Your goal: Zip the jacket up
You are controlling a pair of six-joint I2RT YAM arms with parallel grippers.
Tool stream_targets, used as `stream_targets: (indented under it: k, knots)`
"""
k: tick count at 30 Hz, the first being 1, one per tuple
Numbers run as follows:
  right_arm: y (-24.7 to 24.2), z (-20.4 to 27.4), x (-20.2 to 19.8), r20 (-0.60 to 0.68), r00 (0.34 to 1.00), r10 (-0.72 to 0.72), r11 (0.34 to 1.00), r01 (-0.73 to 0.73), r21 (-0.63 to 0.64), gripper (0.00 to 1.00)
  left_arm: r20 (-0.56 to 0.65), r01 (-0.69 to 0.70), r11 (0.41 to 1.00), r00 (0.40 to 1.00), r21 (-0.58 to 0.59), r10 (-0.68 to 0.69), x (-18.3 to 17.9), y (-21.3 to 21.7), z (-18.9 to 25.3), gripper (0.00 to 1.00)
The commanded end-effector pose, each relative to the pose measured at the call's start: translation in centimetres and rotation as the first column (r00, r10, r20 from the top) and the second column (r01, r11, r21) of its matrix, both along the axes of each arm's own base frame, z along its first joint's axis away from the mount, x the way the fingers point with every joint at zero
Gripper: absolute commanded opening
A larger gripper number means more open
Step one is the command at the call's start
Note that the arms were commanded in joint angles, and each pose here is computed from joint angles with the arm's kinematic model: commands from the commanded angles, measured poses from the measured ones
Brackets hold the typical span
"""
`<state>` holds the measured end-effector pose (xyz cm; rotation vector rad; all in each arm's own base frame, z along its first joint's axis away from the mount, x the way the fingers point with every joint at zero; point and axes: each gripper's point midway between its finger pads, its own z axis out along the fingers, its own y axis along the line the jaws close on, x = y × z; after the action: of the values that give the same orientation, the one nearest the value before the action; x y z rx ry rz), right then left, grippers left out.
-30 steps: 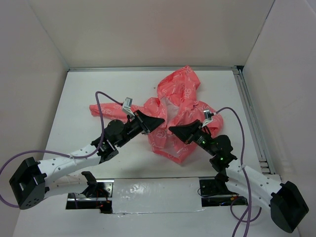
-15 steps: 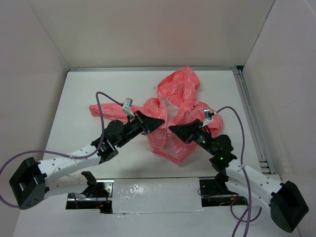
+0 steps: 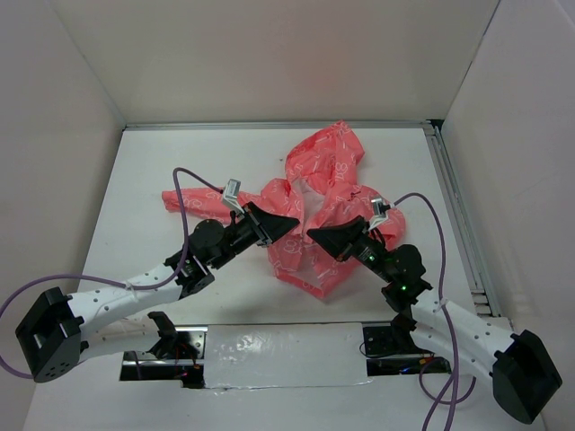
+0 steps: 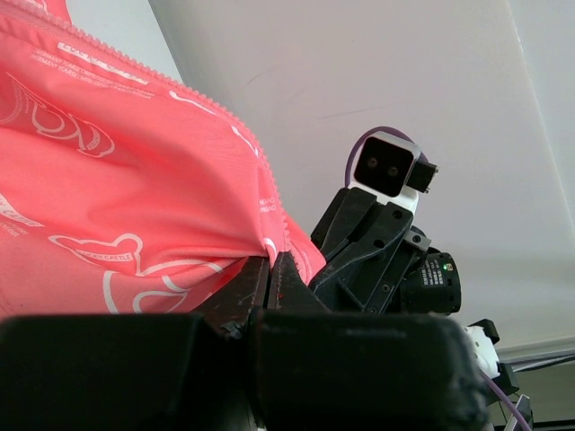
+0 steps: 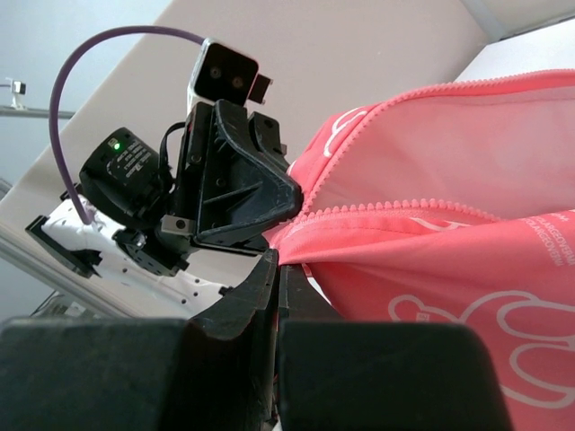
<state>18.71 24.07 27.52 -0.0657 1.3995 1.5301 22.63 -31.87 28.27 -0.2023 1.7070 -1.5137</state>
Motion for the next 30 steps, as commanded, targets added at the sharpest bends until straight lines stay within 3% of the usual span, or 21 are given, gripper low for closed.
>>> stream_targets:
  k: [1, 30]
  knots:
    - [0.3, 3.4, -1.2, 0.108, 0.993, 0.046, 0.998, -0.050, 0.037, 0.00, 0.079, 0.022, 0.996, 0.997, -0.089, -0.015, -0.6, 0.1, 3.3, 0.00]
    - [-0.2, 1.9, -0.4, 0.053, 0.999, -0.005, 1.000, 0.004, 0.012, 0.00, 0.141, 0.020, 0.998, 0.990, -0.068, -0.010, -0.7, 0.3, 4.3, 0.00]
